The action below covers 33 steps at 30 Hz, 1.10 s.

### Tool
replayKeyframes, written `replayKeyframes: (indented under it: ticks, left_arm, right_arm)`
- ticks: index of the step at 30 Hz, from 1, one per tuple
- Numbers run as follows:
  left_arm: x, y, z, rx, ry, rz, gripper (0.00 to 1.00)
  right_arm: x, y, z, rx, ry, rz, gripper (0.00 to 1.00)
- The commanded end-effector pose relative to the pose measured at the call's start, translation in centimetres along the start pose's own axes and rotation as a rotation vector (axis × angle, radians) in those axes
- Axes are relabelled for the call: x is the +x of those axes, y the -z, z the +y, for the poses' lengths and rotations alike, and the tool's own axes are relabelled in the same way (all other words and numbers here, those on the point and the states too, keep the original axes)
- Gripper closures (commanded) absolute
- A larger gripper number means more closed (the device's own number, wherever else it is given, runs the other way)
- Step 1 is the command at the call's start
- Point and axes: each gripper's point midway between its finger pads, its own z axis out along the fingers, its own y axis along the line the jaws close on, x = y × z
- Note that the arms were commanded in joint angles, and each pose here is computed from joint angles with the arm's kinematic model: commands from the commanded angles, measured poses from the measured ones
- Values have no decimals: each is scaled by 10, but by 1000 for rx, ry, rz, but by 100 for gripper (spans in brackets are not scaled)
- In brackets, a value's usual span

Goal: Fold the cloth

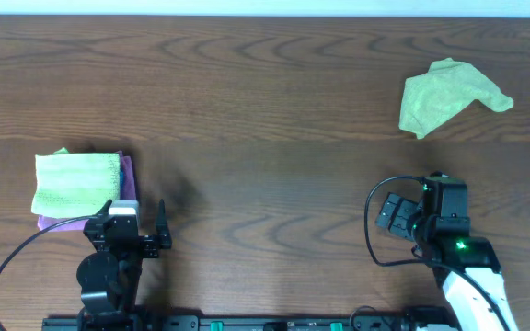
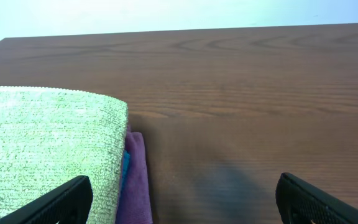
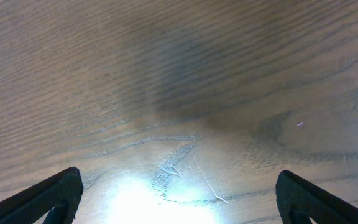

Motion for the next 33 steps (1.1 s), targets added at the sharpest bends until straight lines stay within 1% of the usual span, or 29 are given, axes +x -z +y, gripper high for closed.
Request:
replayKeyframes:
  ticks: [1, 11, 14, 17, 20, 22, 26, 29, 33]
  left_arm:
    - [11, -3, 3, -18, -18, 25, 5]
    - [11, -3, 3, -18, -18, 26, 5]
    - [11, -3, 3, -18, -18, 25, 5]
    - [11, -3, 3, -18, -18, 25, 5]
    - [11, -3, 3, -18, -18, 26, 5]
    - [11, -3, 3, -18, -18, 25, 5]
    - [11, -3, 3, -18, -18, 26, 5]
    - [11, -3, 3, -18, -18, 26, 5]
    - [11, -3, 3, -18, -18, 26, 5]
  right_arm:
    - [-1, 1, -3, 10, -10, -9, 1]
    - [-2, 2, -3, 9, -10, -12, 1]
    - [-4, 6, -2, 2, -10, -35, 1]
    - [-13, 19, -7, 20, -8, -107, 1]
    - [-25, 36, -15, 37, -12, -222, 1]
    - [-25, 38, -14, 29, 53, -260, 1]
    - [-13, 31, -2, -58, 210, -316, 1]
    - [1, 18, 3, -110, 269, -347, 1]
    - [15, 6, 2, -130, 304, -368, 1]
